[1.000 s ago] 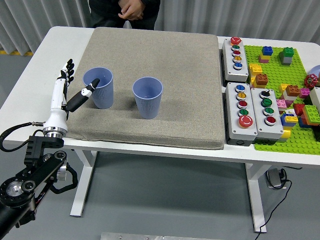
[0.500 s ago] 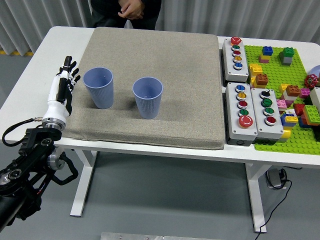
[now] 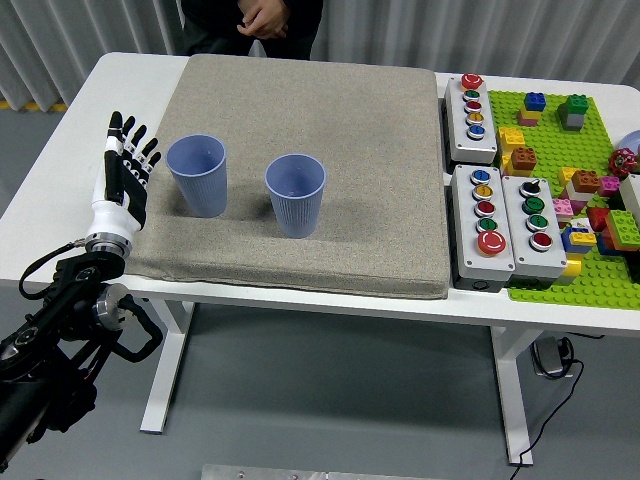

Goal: Pick cup pour cup place

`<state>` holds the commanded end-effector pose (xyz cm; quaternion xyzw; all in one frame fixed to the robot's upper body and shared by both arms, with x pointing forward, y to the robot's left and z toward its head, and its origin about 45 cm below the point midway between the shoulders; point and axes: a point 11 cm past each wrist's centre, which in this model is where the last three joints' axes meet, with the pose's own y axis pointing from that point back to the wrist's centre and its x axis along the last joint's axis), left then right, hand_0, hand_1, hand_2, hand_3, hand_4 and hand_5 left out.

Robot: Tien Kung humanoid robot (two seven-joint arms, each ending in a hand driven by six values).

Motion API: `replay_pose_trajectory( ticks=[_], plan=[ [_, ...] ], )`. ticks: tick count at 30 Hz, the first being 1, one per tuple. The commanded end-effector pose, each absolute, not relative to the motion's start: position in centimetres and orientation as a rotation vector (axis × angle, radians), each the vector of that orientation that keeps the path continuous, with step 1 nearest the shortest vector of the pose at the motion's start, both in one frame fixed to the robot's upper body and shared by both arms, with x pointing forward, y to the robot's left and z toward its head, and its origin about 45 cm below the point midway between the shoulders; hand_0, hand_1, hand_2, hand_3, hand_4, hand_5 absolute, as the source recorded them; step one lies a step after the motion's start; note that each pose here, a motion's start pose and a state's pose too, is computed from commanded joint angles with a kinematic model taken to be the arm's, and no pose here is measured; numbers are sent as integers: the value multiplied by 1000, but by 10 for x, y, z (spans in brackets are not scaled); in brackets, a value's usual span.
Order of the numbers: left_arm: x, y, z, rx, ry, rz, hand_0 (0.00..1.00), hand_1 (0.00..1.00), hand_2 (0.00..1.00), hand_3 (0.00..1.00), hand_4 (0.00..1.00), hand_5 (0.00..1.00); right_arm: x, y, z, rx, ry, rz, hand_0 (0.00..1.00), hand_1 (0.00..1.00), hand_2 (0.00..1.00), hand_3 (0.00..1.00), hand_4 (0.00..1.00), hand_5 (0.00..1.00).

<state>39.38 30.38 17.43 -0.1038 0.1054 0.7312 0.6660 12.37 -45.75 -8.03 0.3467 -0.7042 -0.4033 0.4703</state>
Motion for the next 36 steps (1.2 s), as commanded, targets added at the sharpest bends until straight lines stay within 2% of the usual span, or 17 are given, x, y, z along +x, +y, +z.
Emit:
replay_pose_trajectory(
  ticks=[36],
  plan=[
    [399, 308, 177, -258, 260, 1644, 919, 908, 992, 971, 816, 998, 128, -458, -79, 852, -1736, -986, 697, 636, 593, 598, 2, 245]
  ],
)
